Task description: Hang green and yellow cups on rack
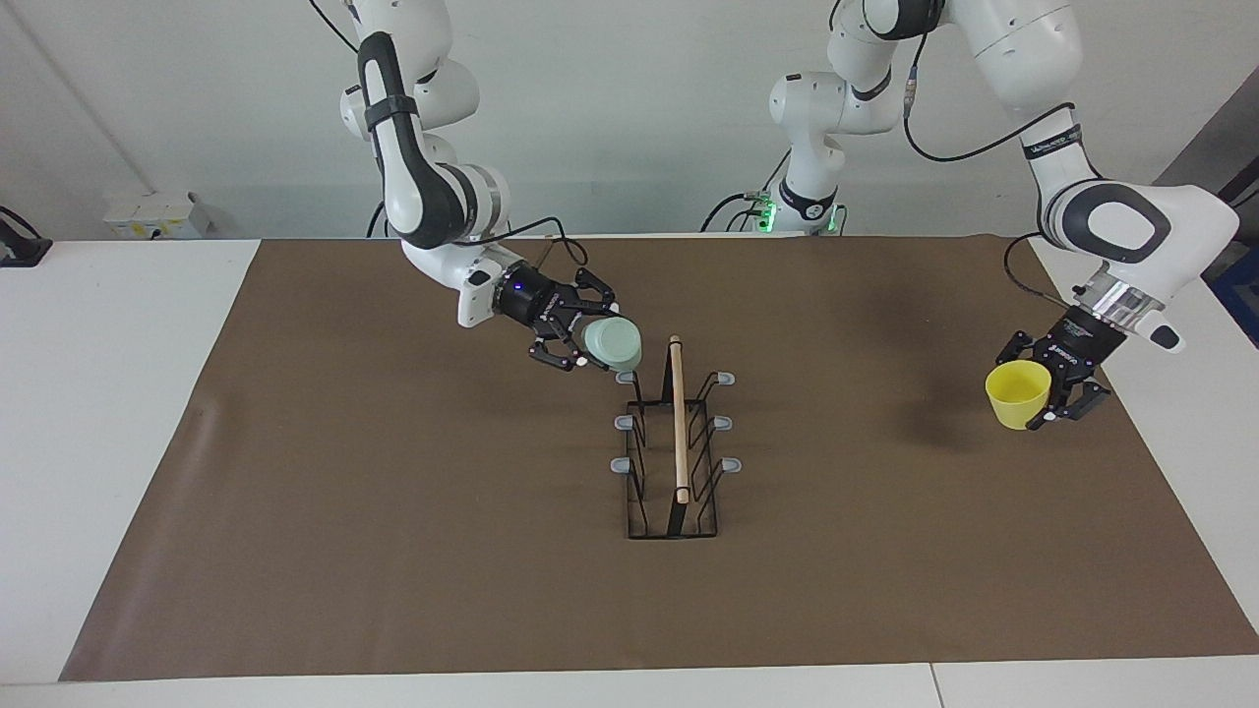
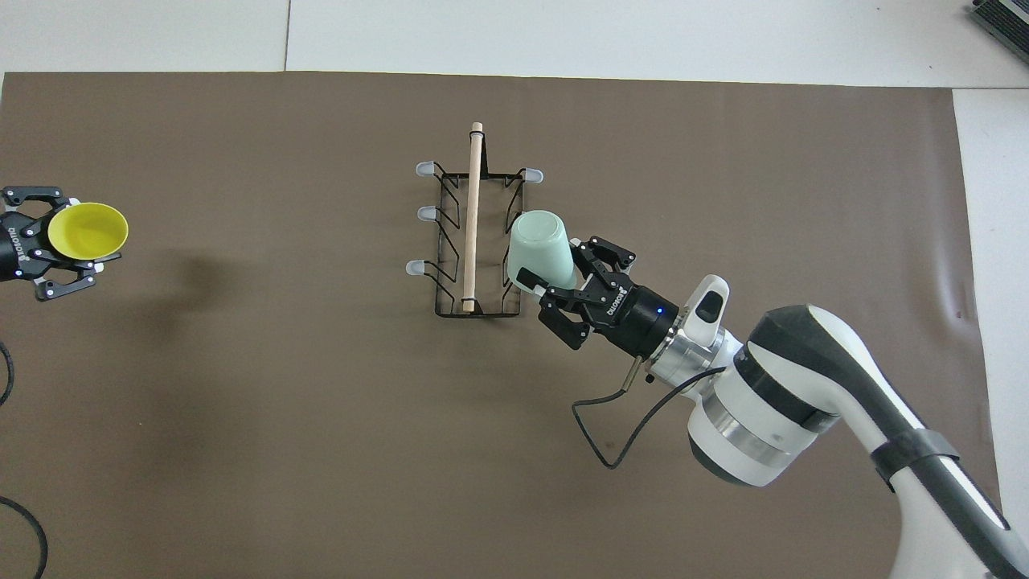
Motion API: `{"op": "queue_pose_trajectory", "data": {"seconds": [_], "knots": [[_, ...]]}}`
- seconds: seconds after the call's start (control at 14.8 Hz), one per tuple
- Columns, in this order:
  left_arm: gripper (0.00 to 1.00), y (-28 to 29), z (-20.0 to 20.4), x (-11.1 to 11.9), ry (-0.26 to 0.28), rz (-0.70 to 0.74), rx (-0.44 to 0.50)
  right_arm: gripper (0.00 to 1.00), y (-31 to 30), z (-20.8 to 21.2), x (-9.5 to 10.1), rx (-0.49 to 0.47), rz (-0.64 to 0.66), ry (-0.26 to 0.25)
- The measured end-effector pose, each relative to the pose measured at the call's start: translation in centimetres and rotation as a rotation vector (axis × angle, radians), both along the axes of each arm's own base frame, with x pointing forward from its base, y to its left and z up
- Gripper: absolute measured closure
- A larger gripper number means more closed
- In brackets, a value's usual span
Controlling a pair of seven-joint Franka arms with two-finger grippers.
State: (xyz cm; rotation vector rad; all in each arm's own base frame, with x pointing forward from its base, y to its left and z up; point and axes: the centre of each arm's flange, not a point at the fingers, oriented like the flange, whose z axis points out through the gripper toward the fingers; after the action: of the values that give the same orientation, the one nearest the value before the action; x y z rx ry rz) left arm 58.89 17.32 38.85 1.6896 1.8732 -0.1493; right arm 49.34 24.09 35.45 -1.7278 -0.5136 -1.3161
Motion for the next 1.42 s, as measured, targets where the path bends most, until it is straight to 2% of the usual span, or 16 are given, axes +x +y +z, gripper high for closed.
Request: {"op": "queue_pose_trajectory", "data": {"seconds": [0.34,0.61,0.95,1.35,1.42], "knots": [[0.32,0.2,2.0,0.1,-0.012,-0.044,0.065,0.35,0.9,-2.3,-0.1,-0.008,0.002,-0.020],[0.32,-0.3,5.3,-0.6,0.019,-0.065,0.155,0.35,1.3,-4.5,0.3,-0.006,0.004,-0.051],[0.32,-4.5,8.5,-0.5,0.051,-0.112,0.258,0.35,1.3,-5.9,0.4,-0.043,0.009,-0.102],[0.32,-13.1,9.9,0.2,0.119,-0.183,0.481,0.35,1.2,-7.4,0.4,-0.067,-0.001,-0.119],[0.32,-14.5,10.1,0.3,0.125,-0.184,0.521,0.30,1.2,-7.4,0.4,-0.070,-0.002,-0.123]]}}
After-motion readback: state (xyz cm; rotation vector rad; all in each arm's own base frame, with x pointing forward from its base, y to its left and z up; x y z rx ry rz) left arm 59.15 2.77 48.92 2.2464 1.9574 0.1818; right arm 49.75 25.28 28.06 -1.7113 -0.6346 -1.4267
